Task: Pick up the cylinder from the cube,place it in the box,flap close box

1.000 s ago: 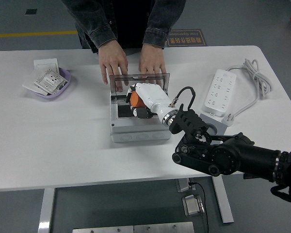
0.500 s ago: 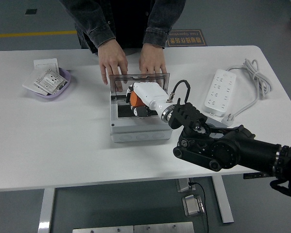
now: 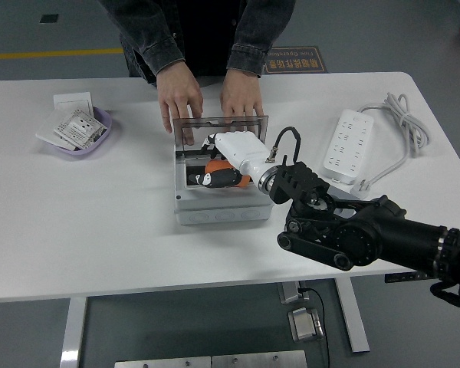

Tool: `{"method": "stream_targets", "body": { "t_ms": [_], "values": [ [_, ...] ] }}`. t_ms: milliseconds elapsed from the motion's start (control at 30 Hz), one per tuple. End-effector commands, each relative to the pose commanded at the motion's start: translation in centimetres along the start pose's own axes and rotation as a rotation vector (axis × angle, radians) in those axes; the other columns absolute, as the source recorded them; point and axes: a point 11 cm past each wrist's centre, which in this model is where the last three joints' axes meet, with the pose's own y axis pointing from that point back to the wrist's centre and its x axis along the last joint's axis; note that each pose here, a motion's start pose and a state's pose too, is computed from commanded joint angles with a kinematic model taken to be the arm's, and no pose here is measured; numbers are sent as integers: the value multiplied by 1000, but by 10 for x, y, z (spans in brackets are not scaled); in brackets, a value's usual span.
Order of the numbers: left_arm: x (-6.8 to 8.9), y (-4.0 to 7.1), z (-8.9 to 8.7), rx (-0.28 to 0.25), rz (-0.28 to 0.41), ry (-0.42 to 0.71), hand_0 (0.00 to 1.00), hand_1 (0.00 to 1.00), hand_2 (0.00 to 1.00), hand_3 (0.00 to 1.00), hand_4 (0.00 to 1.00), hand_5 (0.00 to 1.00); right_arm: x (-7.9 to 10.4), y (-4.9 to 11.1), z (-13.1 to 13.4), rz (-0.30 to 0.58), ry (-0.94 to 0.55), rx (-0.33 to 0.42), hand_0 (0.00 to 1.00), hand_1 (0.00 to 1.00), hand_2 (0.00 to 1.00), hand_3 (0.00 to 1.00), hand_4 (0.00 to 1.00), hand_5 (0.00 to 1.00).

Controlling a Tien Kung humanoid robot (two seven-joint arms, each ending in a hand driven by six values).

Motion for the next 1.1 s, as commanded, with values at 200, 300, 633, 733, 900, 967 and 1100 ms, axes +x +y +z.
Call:
{"method": "stream_targets", "body": {
  "t_ms": [200, 300, 633, 733, 900, 967, 1100],
  "values": [
    [-2, 0, 1, -5, -3, -2, 594, 633, 562, 580, 489, 328, 3, 1, 1, 13, -6, 2, 377, 577, 619, 696, 998, 720],
    [-3, 0, 0, -4, -6, -5, 594, 631, 560, 580, 487, 322, 8, 4, 2, 28, -17, 4, 392, 548, 610, 688, 998, 743],
    [-7, -1, -4, 6, -13, -6, 594, 630, 560, 580, 487, 319, 44, 34, 23, 89, -83, -31, 392, 518, 604, 681, 998, 748],
    [-8, -1, -5, 9, -13, -6, 594, 629, 559, 579, 485, 318, 59, 45, 24, 116, -107, -27, 376, 516, 603, 677, 998, 762],
    [-8, -1, -7, 13, -13, -9, 593, 626, 559, 579, 483, 315, 93, 56, 9, 188, -150, 24, 367, 512, 601, 674, 998, 773],
    [-8, -1, -7, 14, -13, -9, 593, 626, 559, 579, 483, 315, 104, 58, 0, 212, -165, 50, 367, 512, 601, 674, 998, 773],
    [-8, -1, -7, 13, -13, -9, 593, 625, 559, 578, 482, 312, 112, 54, 0, 231, -178, 46, 364, 503, 596, 666, 998, 779]
  ]
}}
